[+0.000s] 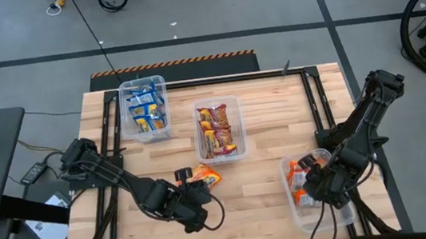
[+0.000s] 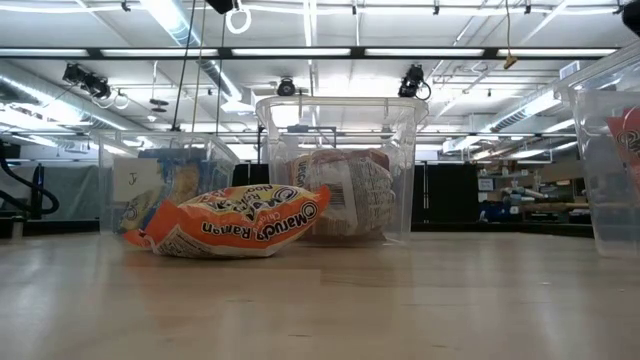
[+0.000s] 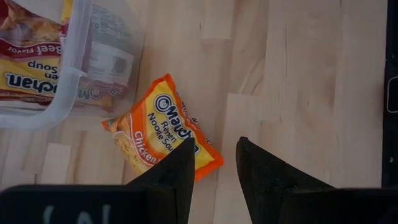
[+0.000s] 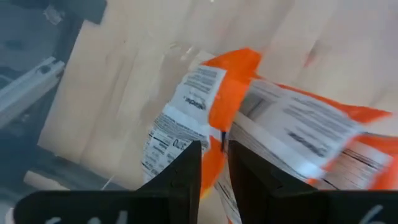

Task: Sort Maruchan noodles
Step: Put the orange noodle pack into the bottom transparent bin

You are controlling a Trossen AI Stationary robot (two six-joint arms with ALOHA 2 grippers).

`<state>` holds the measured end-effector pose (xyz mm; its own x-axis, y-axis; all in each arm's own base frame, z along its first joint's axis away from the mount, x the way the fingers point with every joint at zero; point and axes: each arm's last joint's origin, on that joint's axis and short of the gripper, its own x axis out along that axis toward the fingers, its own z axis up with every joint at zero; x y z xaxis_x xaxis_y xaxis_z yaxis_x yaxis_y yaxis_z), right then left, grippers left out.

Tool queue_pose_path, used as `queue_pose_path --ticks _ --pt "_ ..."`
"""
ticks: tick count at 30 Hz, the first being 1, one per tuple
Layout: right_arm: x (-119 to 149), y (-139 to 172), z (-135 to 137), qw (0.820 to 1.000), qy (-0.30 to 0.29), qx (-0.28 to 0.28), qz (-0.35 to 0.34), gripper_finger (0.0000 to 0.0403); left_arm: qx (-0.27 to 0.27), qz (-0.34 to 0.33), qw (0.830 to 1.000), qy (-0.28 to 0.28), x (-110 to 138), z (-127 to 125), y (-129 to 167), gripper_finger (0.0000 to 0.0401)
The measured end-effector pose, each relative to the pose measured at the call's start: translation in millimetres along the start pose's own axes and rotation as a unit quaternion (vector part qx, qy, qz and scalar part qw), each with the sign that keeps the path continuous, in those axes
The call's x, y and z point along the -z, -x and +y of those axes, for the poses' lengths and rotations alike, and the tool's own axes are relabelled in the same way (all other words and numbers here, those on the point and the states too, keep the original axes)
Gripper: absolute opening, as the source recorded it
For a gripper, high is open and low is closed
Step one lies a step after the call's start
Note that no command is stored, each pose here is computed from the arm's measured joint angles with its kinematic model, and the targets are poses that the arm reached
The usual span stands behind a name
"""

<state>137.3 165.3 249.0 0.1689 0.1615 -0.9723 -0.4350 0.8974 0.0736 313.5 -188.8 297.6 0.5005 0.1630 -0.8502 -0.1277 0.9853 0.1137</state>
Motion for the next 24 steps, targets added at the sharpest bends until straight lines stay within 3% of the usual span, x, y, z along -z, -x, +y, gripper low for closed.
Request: queue_pose_path --ticks 8,14,18,24 --pt "-10.4 47.1 1.7 0.999 -0.037 0.020 -0.017 0.0087 0.008 0.009 0.998 0.057 0.7 -0.3 0.1 0.0123" --pt "-23.8 81.1 1.9 0.990 -0.077 0.058 -0.107 0.0087 0.004 0.018 0.998 0.054 4.9 -3.0 1.0 0.0123" --pt "-37.1 93.9 0.7 0.972 -0.077 0.103 -0.199 0.0086 -0.005 0.029 0.999 0.038 10.6 -5.5 3.1 0.0123" --pt "-72.8 97.1 -6.3 0.931 -0.064 0.159 -0.323 0.0086 -0.020 0.025 0.999 0.013 18.3 -12.0 8.1 0.0123"
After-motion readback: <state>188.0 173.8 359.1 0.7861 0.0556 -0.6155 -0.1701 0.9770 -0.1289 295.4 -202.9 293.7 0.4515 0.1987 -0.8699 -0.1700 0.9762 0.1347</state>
